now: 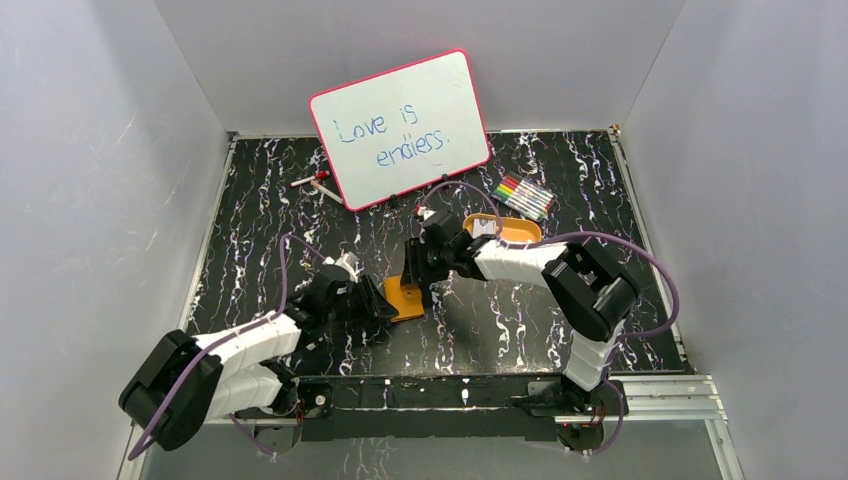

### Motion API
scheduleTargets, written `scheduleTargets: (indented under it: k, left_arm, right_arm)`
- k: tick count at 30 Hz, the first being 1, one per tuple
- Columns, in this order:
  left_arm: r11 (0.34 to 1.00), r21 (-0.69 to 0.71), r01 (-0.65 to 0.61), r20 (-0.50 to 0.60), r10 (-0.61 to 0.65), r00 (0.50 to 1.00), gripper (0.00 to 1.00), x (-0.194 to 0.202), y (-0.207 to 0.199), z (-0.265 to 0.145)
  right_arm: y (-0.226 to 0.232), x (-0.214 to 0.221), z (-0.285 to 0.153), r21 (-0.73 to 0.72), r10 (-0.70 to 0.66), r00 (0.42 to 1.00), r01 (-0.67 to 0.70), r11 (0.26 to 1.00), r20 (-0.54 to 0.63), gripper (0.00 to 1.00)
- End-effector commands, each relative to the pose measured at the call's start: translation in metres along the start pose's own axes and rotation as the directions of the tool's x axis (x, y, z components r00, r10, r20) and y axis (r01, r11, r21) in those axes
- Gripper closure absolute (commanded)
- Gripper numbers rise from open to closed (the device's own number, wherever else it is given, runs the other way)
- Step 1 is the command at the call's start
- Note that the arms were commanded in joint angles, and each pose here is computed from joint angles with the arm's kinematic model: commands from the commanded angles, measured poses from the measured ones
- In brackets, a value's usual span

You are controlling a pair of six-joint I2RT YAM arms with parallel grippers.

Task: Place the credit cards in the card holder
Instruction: Adjust the card holder at the center of the board.

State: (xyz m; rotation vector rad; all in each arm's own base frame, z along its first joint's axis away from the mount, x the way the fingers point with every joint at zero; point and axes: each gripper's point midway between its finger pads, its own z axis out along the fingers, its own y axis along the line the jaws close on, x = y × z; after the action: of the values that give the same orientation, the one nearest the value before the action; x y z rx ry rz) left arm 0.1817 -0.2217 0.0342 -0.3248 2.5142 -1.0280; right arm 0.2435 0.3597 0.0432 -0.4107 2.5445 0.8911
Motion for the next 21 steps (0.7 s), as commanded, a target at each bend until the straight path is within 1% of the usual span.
scheduleTargets:
  k: [1,4,7,9,11,13,16,18,21]
  left_arm:
    - [1.0,0.025,0.01,0.012,-0.01,1.0,0.59,-0.001,-0.01,-0.009]
    - [1.0,0.017,-0.015,0.052,0.014,0.999,0.59,-0.011,-0.016,-0.018]
    - [0.999,-0.022,-0.036,0.132,0.039,0.991,0.56,-0.029,-0.022,-0.031]
    - [0.998,-0.056,-0.037,0.174,0.046,0.984,0.51,-0.039,-0.023,-0.039]
    - [0.998,-0.048,-0.042,0.203,0.051,0.978,0.51,-0.047,-0.03,-0.042]
    - [0.999,-0.01,-0.048,0.189,0.049,0.981,0.54,-0.047,-0.04,-0.038]
    - [0.997,0.054,-0.046,0.153,0.037,0.987,0.64,-0.047,-0.054,-0.023]
    - [0.998,0.051,-0.029,0.121,0.022,0.992,0.73,-0.043,-0.05,-0.012]
    - [0.999,0.036,-0.013,0.106,0.009,0.994,0.81,-0.039,-0.041,-0.001]
  right_arm:
    - [0.001,-0.011,0.0,0.011,-0.151,0.988,0.152,0.988,-0.038,0.42]
    - [0.003,-0.025,-0.006,0.044,-0.2,0.979,0.202,0.978,-0.029,0.38]
    - [0.005,-0.048,-0.028,0.11,-0.23,0.972,0.225,0.968,0.041,0.34]
    - [0.005,-0.06,-0.043,0.154,-0.246,0.966,0.231,0.961,0.085,0.35]
    - [-0.001,-0.065,-0.056,0.209,-0.261,0.96,0.237,0.949,0.1,0.36]
    - [-0.004,-0.062,-0.063,0.227,-0.268,0.959,0.242,0.943,0.095,0.38]
    - [-0.002,-0.054,-0.068,0.218,-0.278,0.956,0.252,0.943,0.094,0.43]
    - [0.001,-0.048,-0.065,0.212,-0.28,0.956,0.257,0.943,0.086,0.45]
    - [0.009,-0.038,-0.059,0.225,-0.31,0.948,0.286,0.931,0.076,0.46]
